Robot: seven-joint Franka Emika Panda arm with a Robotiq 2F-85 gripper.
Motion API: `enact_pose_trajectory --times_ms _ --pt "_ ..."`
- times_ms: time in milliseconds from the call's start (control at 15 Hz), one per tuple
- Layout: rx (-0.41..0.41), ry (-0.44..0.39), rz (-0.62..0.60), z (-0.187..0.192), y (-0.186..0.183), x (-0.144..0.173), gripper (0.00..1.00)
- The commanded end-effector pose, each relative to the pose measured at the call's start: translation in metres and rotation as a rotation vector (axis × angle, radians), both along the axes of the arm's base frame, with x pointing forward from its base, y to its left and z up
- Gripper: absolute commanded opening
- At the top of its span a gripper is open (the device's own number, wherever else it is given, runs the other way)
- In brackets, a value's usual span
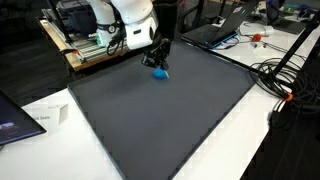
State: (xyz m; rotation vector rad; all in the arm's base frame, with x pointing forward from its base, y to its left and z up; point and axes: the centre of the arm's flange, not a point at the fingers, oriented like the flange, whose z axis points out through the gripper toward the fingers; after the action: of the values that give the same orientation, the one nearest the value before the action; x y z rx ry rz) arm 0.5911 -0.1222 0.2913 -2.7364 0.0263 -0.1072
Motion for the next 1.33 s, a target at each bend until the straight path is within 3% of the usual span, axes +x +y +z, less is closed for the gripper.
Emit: enact_pose_trajectory --times_ms 0,533,800,1267 --pt "0.060 -0.086 0.014 -0.007 0.003 -0.039 0.03" --pt "0.142 -0.155 0.025 -0.019 0.009 -0.083 0.03" --pt "0.131 -0.137 0.016 -0.010 0.012 -0.094 0.03" --pt "0.158 -0.216 0.017 -0.009 0.016 -0.112 0.03"
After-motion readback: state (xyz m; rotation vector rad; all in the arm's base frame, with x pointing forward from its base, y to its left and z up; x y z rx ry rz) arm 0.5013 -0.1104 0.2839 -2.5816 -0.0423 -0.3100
